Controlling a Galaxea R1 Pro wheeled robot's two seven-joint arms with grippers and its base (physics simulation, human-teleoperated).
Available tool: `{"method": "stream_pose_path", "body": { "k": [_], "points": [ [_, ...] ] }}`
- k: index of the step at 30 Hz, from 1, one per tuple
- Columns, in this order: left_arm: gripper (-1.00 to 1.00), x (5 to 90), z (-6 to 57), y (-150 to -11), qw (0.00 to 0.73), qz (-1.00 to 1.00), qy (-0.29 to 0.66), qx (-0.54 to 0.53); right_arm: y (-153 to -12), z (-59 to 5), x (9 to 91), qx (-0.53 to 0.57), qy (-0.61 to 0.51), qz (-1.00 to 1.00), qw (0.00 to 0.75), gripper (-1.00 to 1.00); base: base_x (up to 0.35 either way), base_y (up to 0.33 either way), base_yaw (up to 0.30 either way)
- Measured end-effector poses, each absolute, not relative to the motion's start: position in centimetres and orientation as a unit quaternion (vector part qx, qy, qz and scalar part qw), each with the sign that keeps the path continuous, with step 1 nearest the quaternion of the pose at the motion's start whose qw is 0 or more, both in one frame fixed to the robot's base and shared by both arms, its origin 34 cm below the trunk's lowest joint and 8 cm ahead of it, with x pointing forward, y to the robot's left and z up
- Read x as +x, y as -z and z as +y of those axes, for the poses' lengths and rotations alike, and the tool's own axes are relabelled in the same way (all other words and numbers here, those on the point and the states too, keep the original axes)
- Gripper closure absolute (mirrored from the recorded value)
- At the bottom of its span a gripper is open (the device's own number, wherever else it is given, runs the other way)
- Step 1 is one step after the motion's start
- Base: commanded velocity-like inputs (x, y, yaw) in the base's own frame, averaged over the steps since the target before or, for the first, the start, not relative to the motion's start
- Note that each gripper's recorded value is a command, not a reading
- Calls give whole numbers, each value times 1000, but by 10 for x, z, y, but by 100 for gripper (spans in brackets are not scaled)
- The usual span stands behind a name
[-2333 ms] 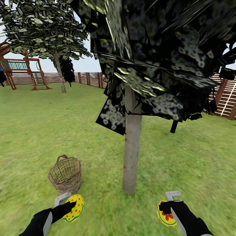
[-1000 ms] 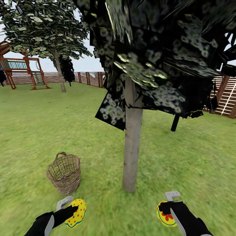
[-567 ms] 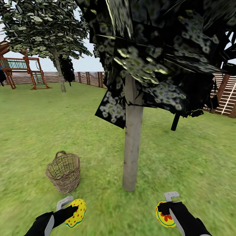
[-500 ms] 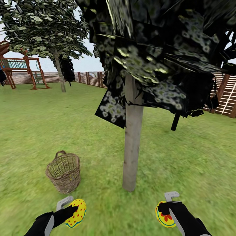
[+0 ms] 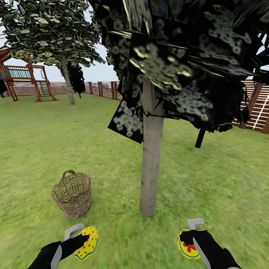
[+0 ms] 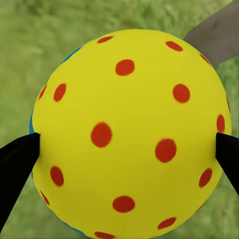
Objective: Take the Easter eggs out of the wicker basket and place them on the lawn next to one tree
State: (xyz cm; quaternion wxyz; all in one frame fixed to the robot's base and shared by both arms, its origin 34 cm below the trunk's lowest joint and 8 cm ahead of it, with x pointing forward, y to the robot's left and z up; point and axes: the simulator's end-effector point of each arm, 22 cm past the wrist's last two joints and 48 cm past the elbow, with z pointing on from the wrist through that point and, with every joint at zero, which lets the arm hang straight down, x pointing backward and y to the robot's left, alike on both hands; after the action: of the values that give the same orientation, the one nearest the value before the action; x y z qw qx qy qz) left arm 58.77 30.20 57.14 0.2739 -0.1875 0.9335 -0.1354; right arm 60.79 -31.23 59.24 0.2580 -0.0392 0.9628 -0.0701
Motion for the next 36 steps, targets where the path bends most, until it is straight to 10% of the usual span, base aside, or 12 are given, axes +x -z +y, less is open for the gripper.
{"method": "stream_pose_path", "body": {
  "k": [36],
  "points": [
    [100, 582, 303, -505, 274, 934, 135, -187, -525, -306, 602, -40, 66, 963, 259, 100, 0, 0, 0]
  ]
}}
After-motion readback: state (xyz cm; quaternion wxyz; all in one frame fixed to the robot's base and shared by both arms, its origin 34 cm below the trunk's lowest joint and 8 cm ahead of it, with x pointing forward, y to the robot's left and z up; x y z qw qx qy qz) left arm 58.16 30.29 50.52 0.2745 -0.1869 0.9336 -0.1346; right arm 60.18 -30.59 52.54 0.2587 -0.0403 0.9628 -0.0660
